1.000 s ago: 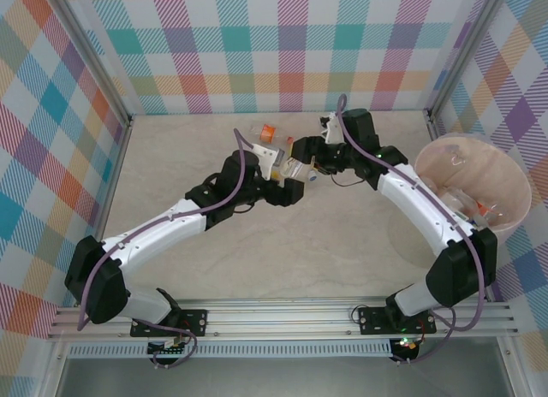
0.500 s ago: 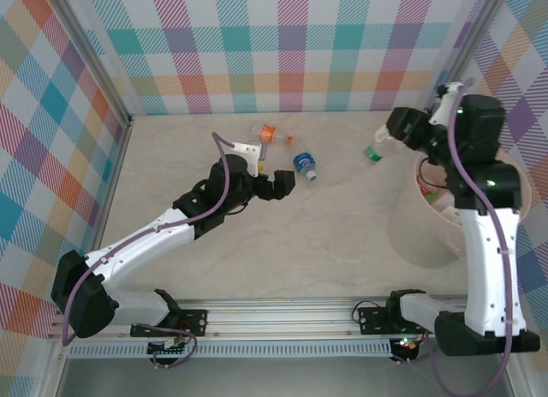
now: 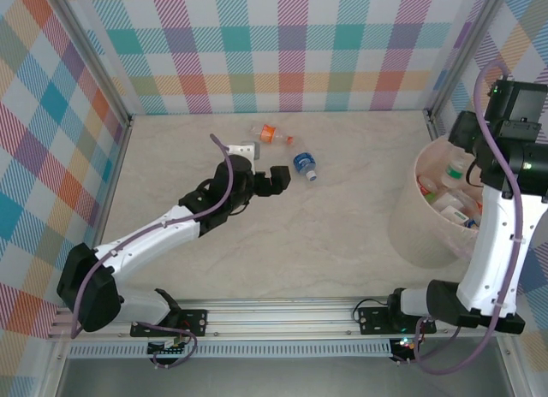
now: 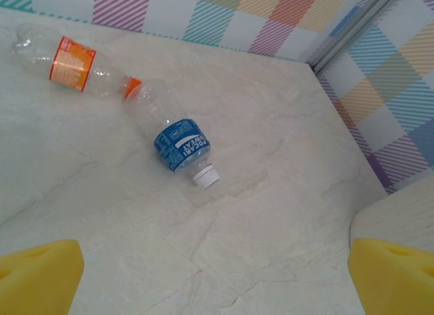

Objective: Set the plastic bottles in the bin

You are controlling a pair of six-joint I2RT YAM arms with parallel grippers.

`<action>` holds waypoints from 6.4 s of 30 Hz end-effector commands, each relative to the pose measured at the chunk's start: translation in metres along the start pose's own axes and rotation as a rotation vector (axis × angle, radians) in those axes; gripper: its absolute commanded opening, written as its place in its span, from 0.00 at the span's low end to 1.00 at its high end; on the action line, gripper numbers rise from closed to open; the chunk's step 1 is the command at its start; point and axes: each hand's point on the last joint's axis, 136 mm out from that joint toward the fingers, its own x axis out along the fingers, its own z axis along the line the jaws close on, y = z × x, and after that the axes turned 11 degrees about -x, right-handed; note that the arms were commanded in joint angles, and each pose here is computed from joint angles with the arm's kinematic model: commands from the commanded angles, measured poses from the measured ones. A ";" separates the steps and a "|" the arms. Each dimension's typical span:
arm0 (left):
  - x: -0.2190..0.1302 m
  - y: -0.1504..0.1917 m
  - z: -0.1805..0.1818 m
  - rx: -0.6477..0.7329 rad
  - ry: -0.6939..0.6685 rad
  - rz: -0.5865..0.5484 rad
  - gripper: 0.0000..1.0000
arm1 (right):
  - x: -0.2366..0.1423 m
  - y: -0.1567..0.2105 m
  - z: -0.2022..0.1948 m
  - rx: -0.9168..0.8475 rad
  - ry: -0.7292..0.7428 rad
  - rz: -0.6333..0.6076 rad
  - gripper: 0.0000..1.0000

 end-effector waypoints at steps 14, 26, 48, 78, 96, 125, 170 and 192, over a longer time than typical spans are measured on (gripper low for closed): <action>0.020 0.004 -0.012 -0.076 0.025 0.078 1.00 | 0.055 -0.004 -0.078 -0.193 0.366 0.051 0.50; 0.031 0.011 -0.008 -0.086 0.004 0.101 1.00 | 0.087 -0.007 -0.045 -0.104 0.212 -0.056 0.54; 0.036 0.017 -0.004 -0.095 -0.011 0.126 1.00 | 0.105 0.034 0.007 -0.005 -0.058 0.087 0.92; -0.030 0.004 0.129 -0.309 -0.494 -0.125 1.00 | 0.076 0.055 0.354 -0.309 -0.955 0.070 1.00; -0.054 0.008 0.163 -0.345 -0.586 -0.223 1.00 | 0.194 0.135 0.477 -0.438 -0.897 0.292 1.00; -0.046 0.014 0.161 -0.366 -0.533 -0.211 1.00 | 0.151 0.095 0.459 -0.415 -0.851 0.199 0.53; 0.010 0.024 0.132 -0.379 -0.446 -0.067 1.00 | 0.059 0.059 0.047 0.073 -0.398 0.235 0.68; 0.026 0.027 0.122 -0.350 -0.409 -0.011 1.00 | 0.022 0.021 0.083 0.185 -0.626 -0.012 1.00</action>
